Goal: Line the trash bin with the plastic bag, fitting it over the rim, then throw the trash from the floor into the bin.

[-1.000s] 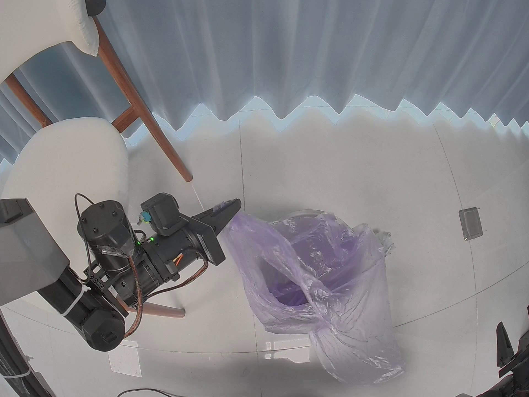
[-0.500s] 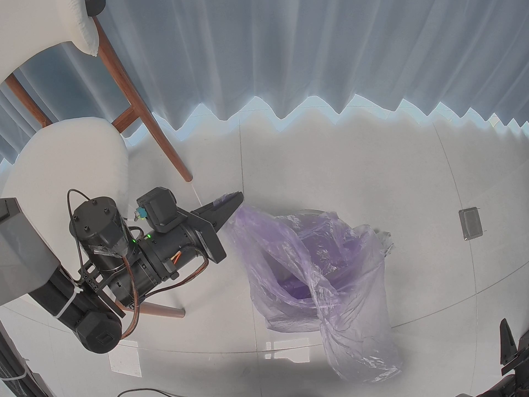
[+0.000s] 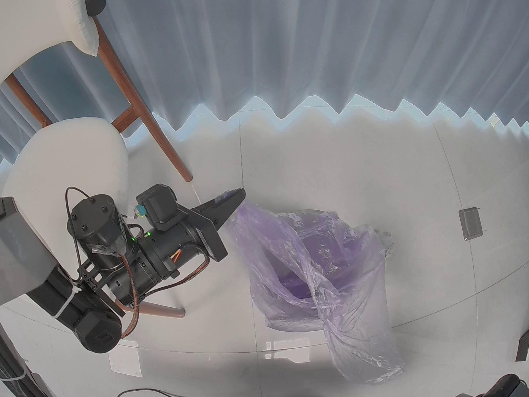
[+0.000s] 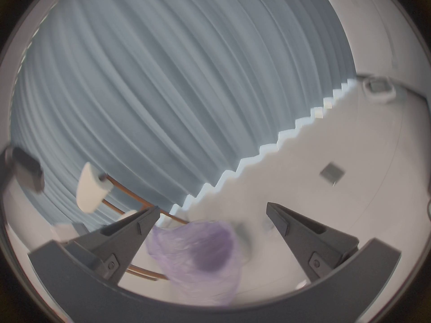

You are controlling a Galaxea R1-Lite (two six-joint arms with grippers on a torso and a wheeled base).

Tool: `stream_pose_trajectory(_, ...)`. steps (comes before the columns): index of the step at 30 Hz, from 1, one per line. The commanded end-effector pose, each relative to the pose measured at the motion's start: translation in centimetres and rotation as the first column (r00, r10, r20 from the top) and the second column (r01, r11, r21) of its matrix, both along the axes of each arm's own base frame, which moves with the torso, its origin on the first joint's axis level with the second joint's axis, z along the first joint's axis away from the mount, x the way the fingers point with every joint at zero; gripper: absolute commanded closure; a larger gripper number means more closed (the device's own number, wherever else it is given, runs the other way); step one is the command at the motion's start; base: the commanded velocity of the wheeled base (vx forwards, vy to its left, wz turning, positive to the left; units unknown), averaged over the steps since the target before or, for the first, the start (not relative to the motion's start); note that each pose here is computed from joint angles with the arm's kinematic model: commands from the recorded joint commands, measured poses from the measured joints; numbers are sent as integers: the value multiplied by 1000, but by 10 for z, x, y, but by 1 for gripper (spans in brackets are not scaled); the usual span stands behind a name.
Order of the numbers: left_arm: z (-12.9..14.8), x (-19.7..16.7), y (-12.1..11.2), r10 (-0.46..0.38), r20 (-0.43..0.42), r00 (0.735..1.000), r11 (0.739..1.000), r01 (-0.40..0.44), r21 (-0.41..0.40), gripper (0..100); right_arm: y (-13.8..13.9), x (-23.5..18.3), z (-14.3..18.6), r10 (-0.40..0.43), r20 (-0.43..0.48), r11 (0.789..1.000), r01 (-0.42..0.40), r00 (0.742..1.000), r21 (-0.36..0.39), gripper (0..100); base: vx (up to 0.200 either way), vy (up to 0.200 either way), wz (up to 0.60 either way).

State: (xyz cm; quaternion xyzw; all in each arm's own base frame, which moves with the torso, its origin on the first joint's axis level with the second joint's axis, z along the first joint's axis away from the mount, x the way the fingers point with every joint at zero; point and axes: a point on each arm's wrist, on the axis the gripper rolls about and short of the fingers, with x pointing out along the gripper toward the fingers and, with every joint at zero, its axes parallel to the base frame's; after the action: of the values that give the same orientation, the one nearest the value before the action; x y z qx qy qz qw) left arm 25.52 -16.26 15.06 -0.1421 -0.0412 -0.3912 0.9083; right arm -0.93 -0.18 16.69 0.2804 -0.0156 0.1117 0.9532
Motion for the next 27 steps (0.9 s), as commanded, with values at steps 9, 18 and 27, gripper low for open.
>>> stream_pose_trajectory(9,14,18,-2,-23,-42,999,989,16,-147,100,41,93,-14,357,-512,841,-507,782,-188,0,0,-22,0)
stream_pose_trajectory(18,11,23,5,-71,-63,995,987,61,-148,100,60,129,-14,400,-564,753,-610,722,-247,0,0,-200,0)
stream_pose_trajectory(27,6,26,4,-65,-74,995,989,54,-141,100,68,138,-24,452,-611,692,-688,649,-218,0,0,-200,0)
